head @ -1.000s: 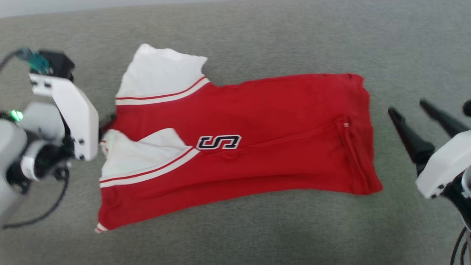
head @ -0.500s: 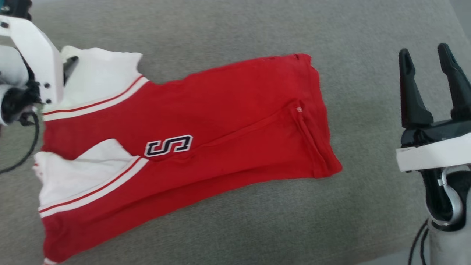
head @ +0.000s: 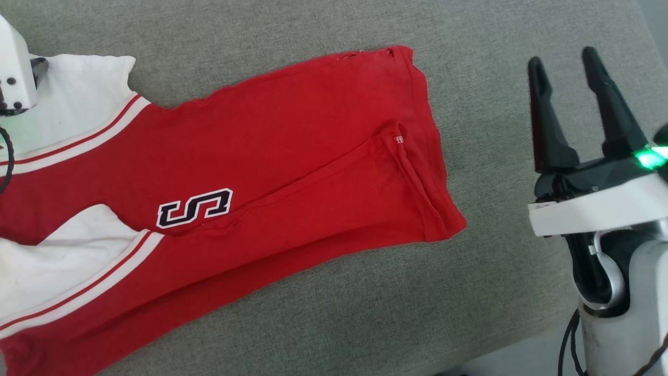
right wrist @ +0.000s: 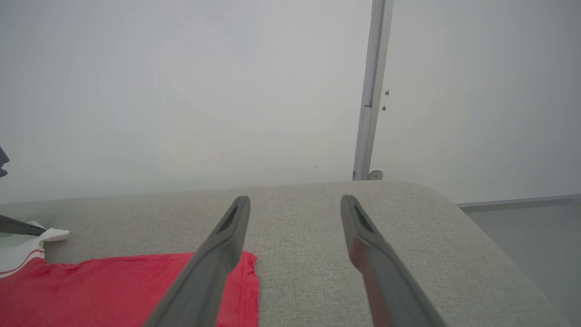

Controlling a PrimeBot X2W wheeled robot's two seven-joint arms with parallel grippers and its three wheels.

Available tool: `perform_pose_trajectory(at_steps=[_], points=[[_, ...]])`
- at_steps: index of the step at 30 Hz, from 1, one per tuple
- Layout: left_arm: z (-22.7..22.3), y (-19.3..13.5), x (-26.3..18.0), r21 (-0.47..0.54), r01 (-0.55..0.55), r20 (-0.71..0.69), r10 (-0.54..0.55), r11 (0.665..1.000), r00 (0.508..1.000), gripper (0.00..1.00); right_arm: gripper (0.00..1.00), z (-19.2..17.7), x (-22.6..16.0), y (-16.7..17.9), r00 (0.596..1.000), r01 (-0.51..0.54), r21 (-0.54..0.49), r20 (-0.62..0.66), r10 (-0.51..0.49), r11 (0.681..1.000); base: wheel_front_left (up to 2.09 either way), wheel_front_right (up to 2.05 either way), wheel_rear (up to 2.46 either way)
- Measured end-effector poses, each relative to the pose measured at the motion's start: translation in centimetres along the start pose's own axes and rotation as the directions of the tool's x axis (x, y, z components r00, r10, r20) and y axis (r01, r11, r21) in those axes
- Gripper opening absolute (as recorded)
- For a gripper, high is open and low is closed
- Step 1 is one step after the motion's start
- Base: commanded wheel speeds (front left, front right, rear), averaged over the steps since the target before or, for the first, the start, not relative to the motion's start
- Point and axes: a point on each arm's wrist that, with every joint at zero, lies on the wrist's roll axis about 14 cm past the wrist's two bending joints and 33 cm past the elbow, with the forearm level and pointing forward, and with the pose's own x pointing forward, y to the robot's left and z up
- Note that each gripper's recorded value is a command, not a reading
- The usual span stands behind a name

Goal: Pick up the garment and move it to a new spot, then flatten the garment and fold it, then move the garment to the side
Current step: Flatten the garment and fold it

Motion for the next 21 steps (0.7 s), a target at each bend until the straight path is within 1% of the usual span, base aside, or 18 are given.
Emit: perform_pose_trajectory(at_steps=[2, 3, 4, 7, 9, 11, 12, 14, 17, 18, 21], points=[[-0.1, 0.1, 0.1, -0.013, 0.000, -0.016, 0.000, 1.000, 1.000, 1.00, 1.00, -0.4, 0.1, 0.1, 1.000, -0.006, 0.001, -0.015, 0.006, 1.000, 0.00, 0.00, 0.00], [-0.4, 0.0, 0.2, -0.023, 0.003, -0.036, -0.004, 1.000, 0.999, 0.58, 1.00, -0.6, 0.3, 0.3, 1.000, -0.014, 0.007, -0.026, 0.014, 1.000, 0.00, 0.00, 0.00], [-0.4, -0.1, 0.3, -0.024, 0.009, -0.048, -0.010, 1.000, 0.999, 0.00, 1.00, -1.0, 0.6, 0.4, 0.999, -0.023, 0.009, -0.045, 0.023, 1.000, 0.00, 0.00, 0.00], [-1.0, -0.4, 0.4, -0.040, 0.015, -0.099, -0.019, 0.999, 0.995, 0.00, 1.00, -2.4, 1.6, 1.1, 0.990, -0.066, 0.021, -0.125, 0.068, 0.998, 0.00, 0.00, 0.00], [-1.1, -0.7, 0.3, -0.037, 0.021, -0.119, -0.025, 0.999, 0.993, 0.00, 1.00, -3.6, 2.5, 1.9, 0.974, -0.115, 0.001, -0.196, 0.113, 0.993, 0.00, 0.00, 0.00], [-1.1, -0.7, 0.3, -0.036, 0.021, -0.122, -0.026, 0.999, 0.992, 0.00, 1.00, -4.6, 3.6, 2.8, 0.953, -0.160, 0.012, -0.259, 0.157, 0.987, 0.00, 0.00, 0.00], [-1.1, -0.7, 0.3, -0.038, 0.021, -0.124, -0.026, 0.999, 0.992, 0.00, 1.00, -5.4, 4.0, 3.2, 0.935, -0.190, -0.009, -0.308, 0.178, 0.982, 0.00, 0.00, 0.00], [-1.0, -0.9, 0.3, -0.034, 0.028, -0.124, -0.032, 0.999, 0.992, 0.00, 1.00, -7.0, 4.7, 4.0, 0.893, -0.231, 0.005, -0.395, 0.215, 0.973, 0.00, 0.00, 0.00], [-0.9, -0.9, 0.2, -0.037, 0.030, -0.121, -0.034, 0.999, 0.992, 0.00, 1.00, -9.3, 5.5, 4.2, 0.808, -0.288, -0.033, -0.544, 0.225, 0.957, 0.00, 0.00, 0.00], [-0.9, -0.9, 0.2, -0.038, 0.030, -0.119, -0.035, 0.999, 0.992, 0.00, 1.00, -9.7, 5.9, 4.5, 0.787, -0.293, -0.014, -0.571, 0.233, 0.956, 0.00, 0.00, 0.00], [-0.8, -0.9, 0.1, -0.040, 0.030, -0.113, -0.034, 0.999, 0.993, 0.00, 1.00, -11.1, 6.7, 5.0, 0.706, -0.333, -0.028, -0.669, 0.230, 0.942, 0.00, 0.00, 0.00]])
